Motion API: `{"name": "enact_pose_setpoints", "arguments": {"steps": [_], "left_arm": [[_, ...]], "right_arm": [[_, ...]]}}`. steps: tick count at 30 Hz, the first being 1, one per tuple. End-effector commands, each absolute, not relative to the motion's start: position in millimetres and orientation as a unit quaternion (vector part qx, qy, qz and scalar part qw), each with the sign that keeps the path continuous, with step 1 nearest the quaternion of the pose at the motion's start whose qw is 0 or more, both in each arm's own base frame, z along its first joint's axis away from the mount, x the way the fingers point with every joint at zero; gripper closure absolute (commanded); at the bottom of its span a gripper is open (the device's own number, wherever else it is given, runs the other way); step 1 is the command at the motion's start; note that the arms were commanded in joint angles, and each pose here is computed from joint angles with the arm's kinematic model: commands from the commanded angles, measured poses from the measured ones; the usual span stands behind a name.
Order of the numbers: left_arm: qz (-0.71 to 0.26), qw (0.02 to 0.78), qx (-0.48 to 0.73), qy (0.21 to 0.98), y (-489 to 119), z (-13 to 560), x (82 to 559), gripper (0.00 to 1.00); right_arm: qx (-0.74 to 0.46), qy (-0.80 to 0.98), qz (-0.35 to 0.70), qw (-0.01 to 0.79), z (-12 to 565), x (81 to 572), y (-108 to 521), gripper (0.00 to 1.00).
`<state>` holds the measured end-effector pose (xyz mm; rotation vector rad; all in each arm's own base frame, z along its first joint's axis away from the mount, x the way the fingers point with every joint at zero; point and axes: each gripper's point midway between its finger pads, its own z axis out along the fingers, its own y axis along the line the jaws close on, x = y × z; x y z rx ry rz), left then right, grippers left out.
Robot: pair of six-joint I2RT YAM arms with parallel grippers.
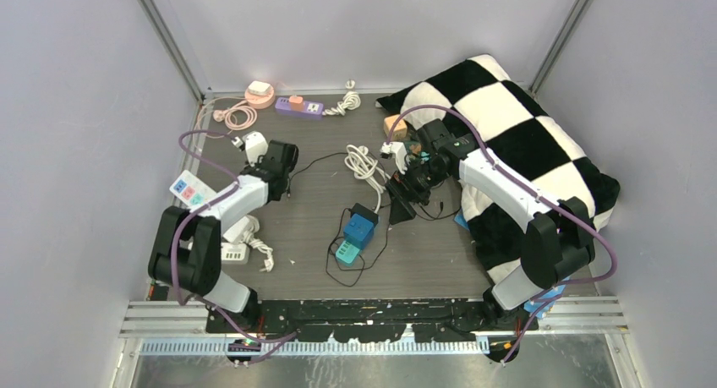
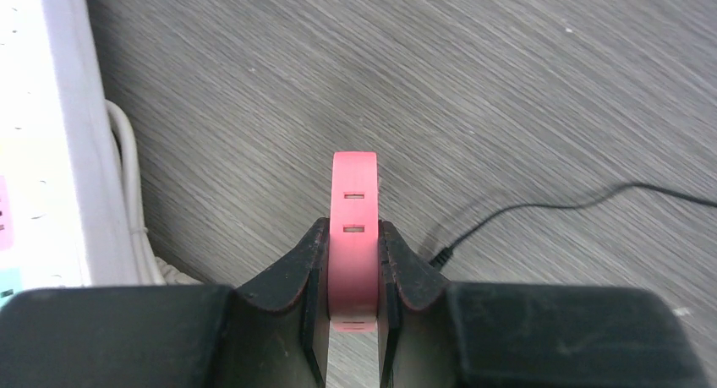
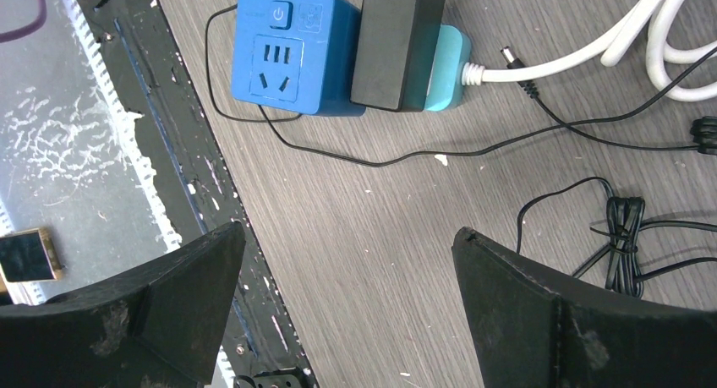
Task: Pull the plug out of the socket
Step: Place the plug at the center of the board.
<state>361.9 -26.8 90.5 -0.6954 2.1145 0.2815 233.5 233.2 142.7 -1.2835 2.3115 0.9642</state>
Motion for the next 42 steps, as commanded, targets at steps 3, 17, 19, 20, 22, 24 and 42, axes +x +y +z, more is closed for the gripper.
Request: {"name": "enact_pose_setpoints", "arguments": {"steps": [3,17,19,20,22,24,42], "left_arm": [[0.216,0.39,-0.319,0.836,2.9,88.9,356.8,0.96],[0.342,0.29,-0.332,0.83,23.8,73.4,353.3,0.96],[0.346,0.283,-0.336,0.829,25.5,71.9,352.3,0.95],[0.346,0.28,-0.338,0.829,26.3,70.9,351.4,0.95],[0.344,0.278,-0.344,0.828,27.6,69.0,350.5,0.96],[0.341,0.277,-0.347,0.829,28.6,67.3,349.2,0.96],[-0.089,0.459,-0.129,0.875,-117.1,143.1,380.9,0.99]], "right_arm": [[-0.46,0.797,0.344,0.187,157.0,231.0,233.0,0.03],[-0.461,0.797,0.344,0.186,155.7,230.5,232.7,0.03],[-0.461,0.797,0.343,0.185,155.2,230.5,232.4,0.03],[-0.461,0.797,0.343,0.185,155.3,230.3,232.3,0.03],[-0.461,0.797,0.343,0.186,155.5,230.5,232.2,0.03],[-0.461,0.797,0.343,0.185,155.3,230.4,232.4,0.03],[-0.46,0.796,0.331,0.215,169.9,237.7,221.0,0.03]]}}
